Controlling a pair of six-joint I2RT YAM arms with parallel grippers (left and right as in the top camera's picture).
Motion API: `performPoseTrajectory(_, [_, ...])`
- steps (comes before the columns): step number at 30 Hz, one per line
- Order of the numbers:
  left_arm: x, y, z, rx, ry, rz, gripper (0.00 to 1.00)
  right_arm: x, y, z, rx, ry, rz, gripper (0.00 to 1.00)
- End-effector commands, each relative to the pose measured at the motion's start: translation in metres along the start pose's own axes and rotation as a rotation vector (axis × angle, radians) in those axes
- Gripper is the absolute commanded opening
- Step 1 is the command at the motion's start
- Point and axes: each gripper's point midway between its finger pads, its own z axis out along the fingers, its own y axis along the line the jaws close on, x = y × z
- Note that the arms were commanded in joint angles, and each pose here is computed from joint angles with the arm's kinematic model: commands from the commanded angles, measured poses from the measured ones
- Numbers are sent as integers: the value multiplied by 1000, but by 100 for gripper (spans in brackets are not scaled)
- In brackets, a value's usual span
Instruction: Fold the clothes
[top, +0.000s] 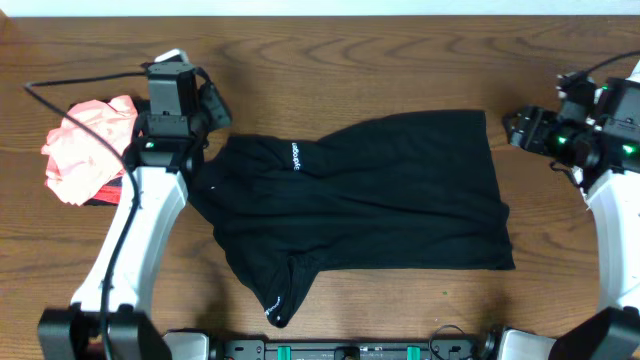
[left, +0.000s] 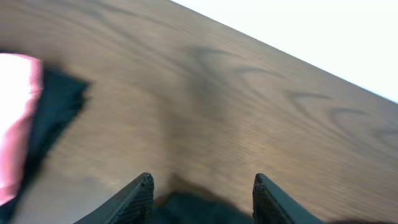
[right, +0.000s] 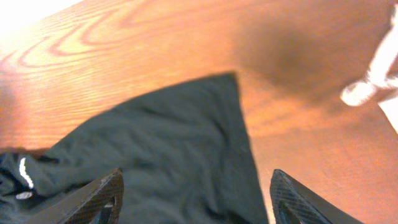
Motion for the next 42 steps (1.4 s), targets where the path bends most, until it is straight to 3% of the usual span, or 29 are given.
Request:
performPoseTrajectory(1, [23, -18, 29, 126, 95, 33, 52, 4, 13, 18, -48, 23, -70, 74])
performPoseTrajectory(8, [63, -26, 81, 199, 223, 24, 52, 24, 10, 39, -48, 115, -50, 73])
performPoseTrajectory(18, [97, -26, 119, 236, 299, 15, 52, 46, 2, 57, -37, 209, -27, 71])
performPoseTrajectory(30, [175, -24, 102, 196, 598, 10, 52, 53, 0, 62, -21, 236, -26, 70])
performPoseTrajectory(37, [188, -16, 94, 164, 662, 1, 51, 55, -5, 62, 10, 242, -27, 70])
performPoseTrajectory(39, [188, -16, 94, 164, 662, 0, 38, 55, -5, 62, 10, 244, -26, 70])
performPoseTrajectory(41, [187, -16, 95, 165, 659, 1, 14, 56, -5, 62, 10, 248, -25, 70])
performPoseTrajectory(42, [187, -17, 95, 167, 656, 2, 9, 57, -6, 61, 11, 250, -24, 70])
